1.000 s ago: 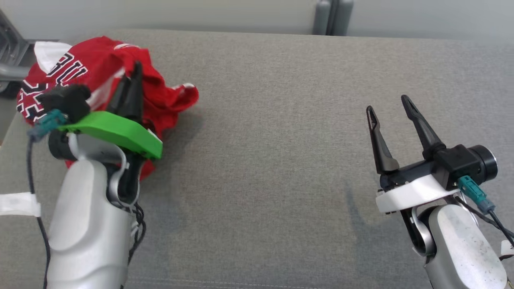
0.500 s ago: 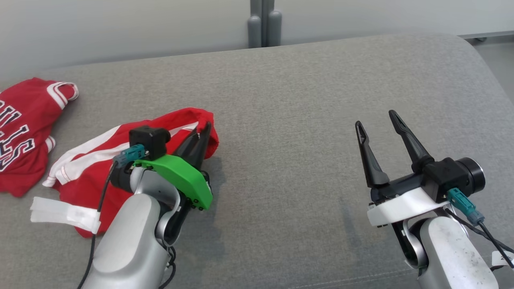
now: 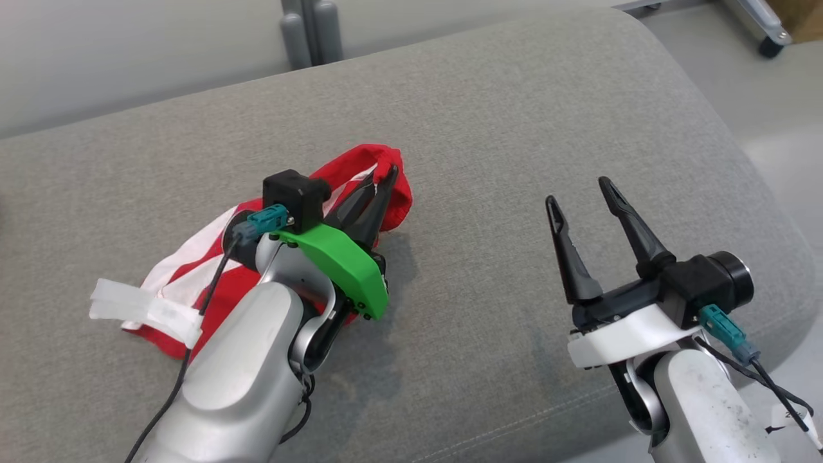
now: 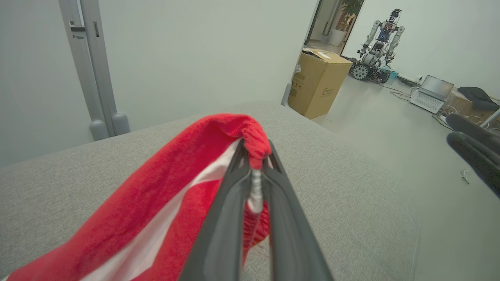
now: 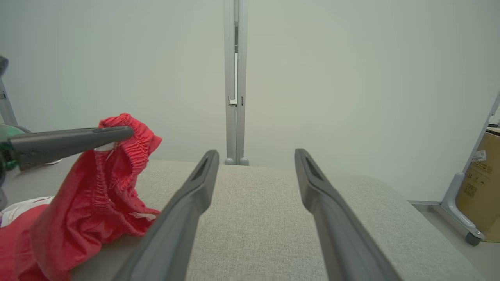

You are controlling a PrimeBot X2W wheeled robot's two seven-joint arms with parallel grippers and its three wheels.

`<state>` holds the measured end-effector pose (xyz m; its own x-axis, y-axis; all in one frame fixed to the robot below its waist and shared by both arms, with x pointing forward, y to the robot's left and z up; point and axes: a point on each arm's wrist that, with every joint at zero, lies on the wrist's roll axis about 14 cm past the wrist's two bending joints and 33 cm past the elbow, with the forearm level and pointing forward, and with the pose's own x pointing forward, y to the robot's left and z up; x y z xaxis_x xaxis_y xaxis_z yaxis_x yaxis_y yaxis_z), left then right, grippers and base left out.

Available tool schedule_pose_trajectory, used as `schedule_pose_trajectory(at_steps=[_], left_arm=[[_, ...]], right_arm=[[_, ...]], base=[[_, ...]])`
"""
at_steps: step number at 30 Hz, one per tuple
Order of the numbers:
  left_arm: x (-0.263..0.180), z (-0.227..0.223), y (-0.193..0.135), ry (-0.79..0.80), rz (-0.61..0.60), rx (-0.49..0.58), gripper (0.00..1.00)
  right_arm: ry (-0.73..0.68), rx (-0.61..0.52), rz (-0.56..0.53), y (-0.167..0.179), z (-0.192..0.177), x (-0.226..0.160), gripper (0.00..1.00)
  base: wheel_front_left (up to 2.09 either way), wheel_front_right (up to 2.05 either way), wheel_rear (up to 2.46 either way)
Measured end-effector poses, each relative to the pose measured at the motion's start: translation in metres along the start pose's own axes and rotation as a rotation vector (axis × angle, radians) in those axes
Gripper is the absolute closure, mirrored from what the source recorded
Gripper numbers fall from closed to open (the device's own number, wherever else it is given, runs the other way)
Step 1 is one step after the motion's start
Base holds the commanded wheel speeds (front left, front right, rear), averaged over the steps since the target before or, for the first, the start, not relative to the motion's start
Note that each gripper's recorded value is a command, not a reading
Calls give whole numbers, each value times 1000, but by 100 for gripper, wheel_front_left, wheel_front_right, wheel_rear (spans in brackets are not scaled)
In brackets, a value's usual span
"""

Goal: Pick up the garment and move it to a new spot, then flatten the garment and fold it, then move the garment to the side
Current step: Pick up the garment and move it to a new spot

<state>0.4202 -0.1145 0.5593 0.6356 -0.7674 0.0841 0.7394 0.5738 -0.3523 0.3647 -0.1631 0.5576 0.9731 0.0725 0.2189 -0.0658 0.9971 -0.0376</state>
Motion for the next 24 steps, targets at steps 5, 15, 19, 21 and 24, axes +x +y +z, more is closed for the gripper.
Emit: schedule_pose_trajectory(at_steps=[5,15,19,21,24], left_arm=[[12,-32,-6,74,-15,-2,58],[13,-95,-71,231,-242,-79,0],[10,-102,-70,251,-240,-93,0],[9,-101,-64,246,-218,-87,0],[8,-98,-51,232,-170,-76,0]], right_arm=[[30,24,-13,-1,-7,-5,0],[113,-3,-126,-37,-29,-17,0],[123,-15,-165,-48,-33,-16,0],[129,2,-161,-46,-36,-15,0],[145,40,-163,-45,-43,-14,0]], base=[[0,0,0],[0,0,0],[0,0,0],[0,0,0],[0,0,0]])
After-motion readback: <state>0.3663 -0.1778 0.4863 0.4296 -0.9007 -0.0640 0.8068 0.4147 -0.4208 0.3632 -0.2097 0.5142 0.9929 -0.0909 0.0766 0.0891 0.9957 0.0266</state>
